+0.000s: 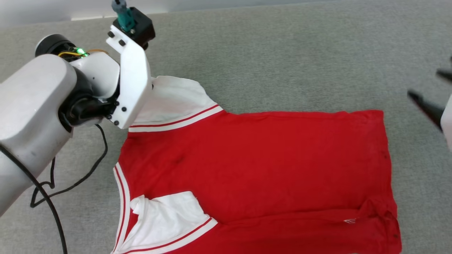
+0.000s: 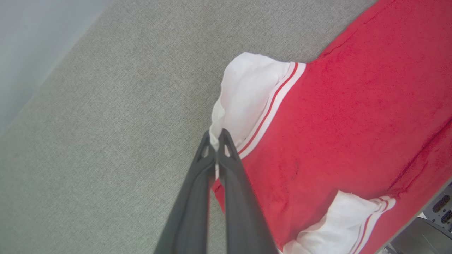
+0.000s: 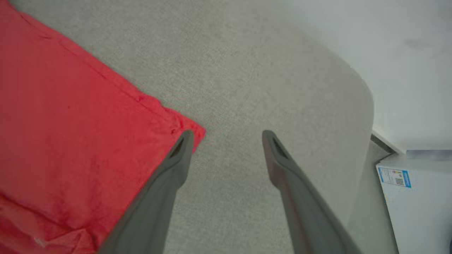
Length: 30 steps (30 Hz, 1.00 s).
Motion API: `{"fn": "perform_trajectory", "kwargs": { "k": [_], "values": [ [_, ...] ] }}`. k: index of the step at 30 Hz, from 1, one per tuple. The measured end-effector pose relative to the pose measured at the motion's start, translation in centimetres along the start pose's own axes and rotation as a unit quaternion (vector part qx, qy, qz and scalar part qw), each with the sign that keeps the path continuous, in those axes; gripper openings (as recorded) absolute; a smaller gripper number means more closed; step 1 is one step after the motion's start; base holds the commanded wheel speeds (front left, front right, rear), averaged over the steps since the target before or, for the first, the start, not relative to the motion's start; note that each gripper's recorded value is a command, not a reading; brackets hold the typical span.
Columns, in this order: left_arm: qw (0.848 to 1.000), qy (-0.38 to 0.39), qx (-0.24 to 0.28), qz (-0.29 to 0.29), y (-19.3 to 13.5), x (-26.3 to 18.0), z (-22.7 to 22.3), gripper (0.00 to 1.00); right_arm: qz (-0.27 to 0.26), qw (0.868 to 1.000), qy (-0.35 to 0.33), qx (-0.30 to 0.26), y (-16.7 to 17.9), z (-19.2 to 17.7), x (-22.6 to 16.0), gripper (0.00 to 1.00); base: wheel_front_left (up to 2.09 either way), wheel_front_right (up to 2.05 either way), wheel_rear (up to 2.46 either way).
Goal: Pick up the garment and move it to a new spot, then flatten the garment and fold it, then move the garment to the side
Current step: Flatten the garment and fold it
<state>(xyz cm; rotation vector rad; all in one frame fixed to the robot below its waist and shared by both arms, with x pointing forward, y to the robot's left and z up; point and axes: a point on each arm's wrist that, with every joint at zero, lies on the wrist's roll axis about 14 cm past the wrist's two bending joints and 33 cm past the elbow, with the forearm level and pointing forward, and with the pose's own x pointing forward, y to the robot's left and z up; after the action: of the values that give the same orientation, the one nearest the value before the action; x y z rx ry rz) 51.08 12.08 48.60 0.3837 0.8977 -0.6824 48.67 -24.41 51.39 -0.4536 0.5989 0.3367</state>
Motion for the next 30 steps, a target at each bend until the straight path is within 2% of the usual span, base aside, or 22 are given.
{"fn": "perform_trajectory", "kwargs": {
  "k": [5, 9, 13, 18, 21, 22, 23, 30],
  "values": [
    [1.0, 0.002, 0.007, -0.006, -0.4, 0.0, -0.8, 0.0, 0.06, 0.991, 0.112, 0.041, 1.8, -3.0, 1.5, 1.0, 0.0, 0.0, 0.0],
    [1.0, 0.003, 0.008, -0.011, -0.4, 0.5, -1.1, 0.0, 0.101, 0.974, 0.185, 0.081, 3.6, -5.2, 3.3, 1.0, 0.0, 0.0, 0.0],
    [1.0, 0.0, 0.006, -0.013, -0.2, 1.1, -1.2, 0.0, 0.121, 0.965, 0.21, 0.104, 5.0, -6.1, 5.6, 1.0, 0.0, 0.0, 0.0],
    [1.0, -0.001, 0.001, -0.017, 0.2, 1.9, -1.5, 0.0, 0.144, 0.951, 0.255, 0.1, 7.6, -9.4, 7.8, 1.0, 0.0, 0.0, 0.0],
    [1.0, 0.001, -0.004, -0.016, 0.6, 2.3, -2.1, 0.0, 0.153, 0.949, 0.258, 0.099, 8.3, -10.1, 8.5, 1.0, 0.0, 0.0, 0.0],
    [1.0, 0.001, -0.005, -0.015, 0.6, 2.3, -2.2, 0.0, 0.155, 0.949, 0.256, 0.1, 8.5, -10.1, 8.6, 0.62, 0.0, 0.0, 0.0],
    [1.0, 0.0, -0.006, -0.015, 0.7, 2.3, -2.2, 0.0, 0.155, 0.951, 0.25, 0.098, 8.6, -10.1, 8.7, 0.0, 0.0, 0.0, 0.0],
    [0.999, -0.032, -0.012, -0.005, 0.6, 0.6, -1.8, 0.0, 0.154, 0.966, 0.178, 0.108, 8.8, -7.7, 7.7, 0.0, 0.0, 0.0, 0.0]
  ]
}}
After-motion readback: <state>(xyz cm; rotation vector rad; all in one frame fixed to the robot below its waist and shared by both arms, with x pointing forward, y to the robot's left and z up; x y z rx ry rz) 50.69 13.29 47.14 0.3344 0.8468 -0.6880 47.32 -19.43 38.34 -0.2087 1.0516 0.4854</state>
